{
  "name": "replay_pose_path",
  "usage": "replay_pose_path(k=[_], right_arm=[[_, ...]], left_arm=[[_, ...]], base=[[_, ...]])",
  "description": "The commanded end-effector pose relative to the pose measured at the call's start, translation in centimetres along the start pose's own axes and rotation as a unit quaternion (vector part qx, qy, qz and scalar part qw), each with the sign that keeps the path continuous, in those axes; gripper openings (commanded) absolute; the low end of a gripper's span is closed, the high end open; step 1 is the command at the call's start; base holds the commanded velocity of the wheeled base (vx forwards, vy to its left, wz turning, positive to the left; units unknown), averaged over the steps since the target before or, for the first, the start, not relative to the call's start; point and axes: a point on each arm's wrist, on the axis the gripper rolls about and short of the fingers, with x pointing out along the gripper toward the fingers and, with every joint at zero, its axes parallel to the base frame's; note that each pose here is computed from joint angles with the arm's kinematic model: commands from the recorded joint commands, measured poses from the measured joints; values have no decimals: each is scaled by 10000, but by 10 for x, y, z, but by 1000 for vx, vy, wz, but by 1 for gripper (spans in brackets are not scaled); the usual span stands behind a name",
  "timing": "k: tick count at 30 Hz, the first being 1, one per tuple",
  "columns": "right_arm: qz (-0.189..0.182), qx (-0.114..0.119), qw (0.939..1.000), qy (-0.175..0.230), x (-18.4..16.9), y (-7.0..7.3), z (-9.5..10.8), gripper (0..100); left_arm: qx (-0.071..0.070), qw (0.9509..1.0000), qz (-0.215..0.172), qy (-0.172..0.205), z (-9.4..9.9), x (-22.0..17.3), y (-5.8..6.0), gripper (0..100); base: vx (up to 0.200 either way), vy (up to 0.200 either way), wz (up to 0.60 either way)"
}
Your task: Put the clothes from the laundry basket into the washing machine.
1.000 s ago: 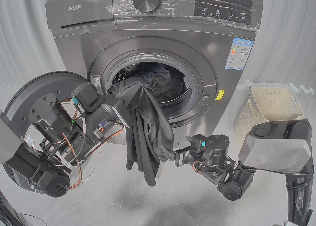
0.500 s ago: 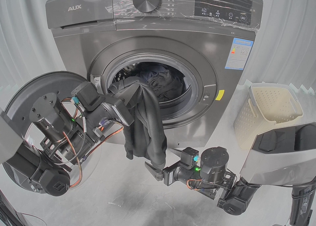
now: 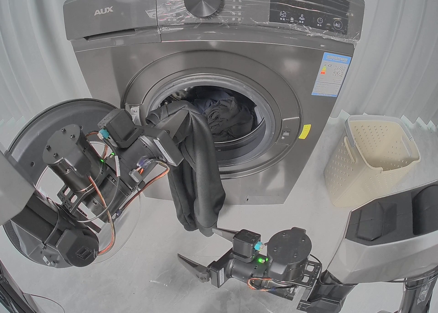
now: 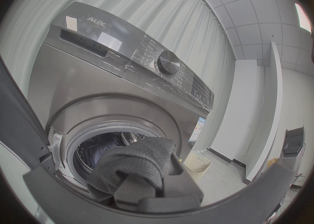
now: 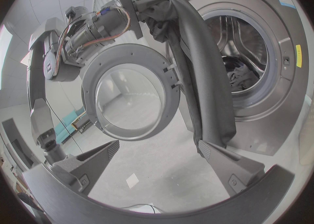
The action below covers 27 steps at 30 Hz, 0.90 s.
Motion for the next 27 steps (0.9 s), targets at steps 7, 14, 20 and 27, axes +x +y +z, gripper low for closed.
replay_pose_path(k=[7,14,20,27], right_arm=[[309,9,9985,-453,46,14,-3,100],[-39,3,9971,-767,76,-17,-3,100],[-754,-69,9908,-1124,89,-79,13,100],[-1140,-62,9848,-1309,82,-106,25,100]], left_arm=[[-7,10000,19,48,-4,1,1,0],[-10,10000,-6,7,-1,0,-1,0],[-7,10000,-11,-16,1,0,-1,0],[-7,10000,-4,-17,1,0,-1,0]], base=[[0,0,0],[0,0,0],[0,0,0],[0,0,0]])
